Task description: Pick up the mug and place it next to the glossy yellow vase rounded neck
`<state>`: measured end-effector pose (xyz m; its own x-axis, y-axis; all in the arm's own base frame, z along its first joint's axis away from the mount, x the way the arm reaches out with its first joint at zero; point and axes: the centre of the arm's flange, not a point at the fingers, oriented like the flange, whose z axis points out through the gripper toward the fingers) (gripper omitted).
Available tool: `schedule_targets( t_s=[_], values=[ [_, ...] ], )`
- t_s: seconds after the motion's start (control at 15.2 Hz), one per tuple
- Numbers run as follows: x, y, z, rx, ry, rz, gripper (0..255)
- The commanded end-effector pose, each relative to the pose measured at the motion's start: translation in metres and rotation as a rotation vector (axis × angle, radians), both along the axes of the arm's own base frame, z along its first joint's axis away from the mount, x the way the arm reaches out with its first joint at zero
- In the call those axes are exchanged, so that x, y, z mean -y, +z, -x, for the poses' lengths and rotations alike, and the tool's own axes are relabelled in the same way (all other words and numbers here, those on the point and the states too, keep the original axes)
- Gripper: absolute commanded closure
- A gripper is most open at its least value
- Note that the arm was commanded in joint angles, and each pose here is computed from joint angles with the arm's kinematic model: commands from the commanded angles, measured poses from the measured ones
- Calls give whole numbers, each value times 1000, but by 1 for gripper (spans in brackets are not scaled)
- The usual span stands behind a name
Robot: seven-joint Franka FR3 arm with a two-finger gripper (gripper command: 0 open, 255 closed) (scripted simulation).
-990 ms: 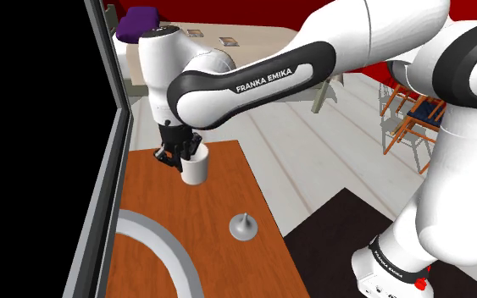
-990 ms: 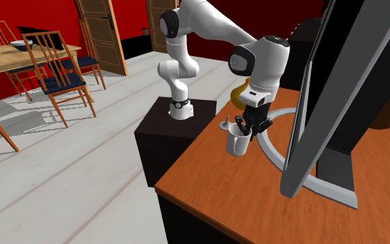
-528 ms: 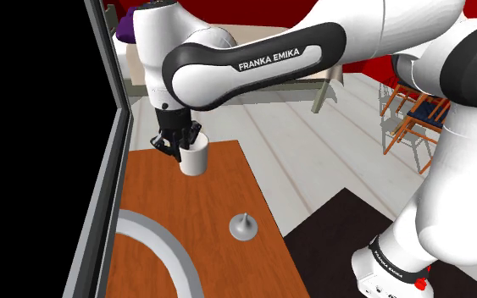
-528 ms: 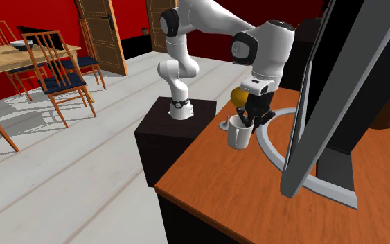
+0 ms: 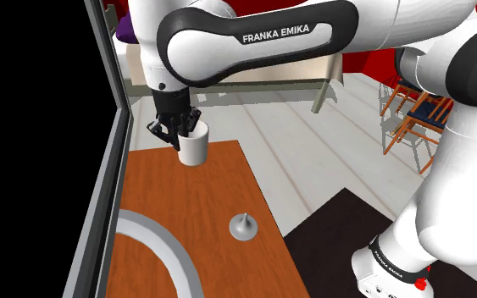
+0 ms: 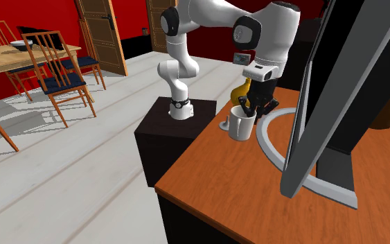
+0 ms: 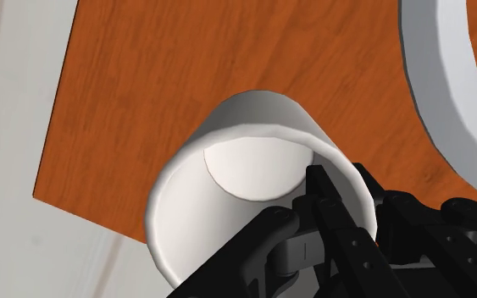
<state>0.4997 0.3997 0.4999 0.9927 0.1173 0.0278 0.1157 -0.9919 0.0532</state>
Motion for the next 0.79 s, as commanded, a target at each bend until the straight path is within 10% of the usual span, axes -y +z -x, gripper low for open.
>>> schedule_targets(
  t_s=[0.0, 0.73],
  values=[
    [0, 11, -1, 0, 0, 0, 255],
    [0, 69, -1, 0, 0, 0, 255]
  ],
)
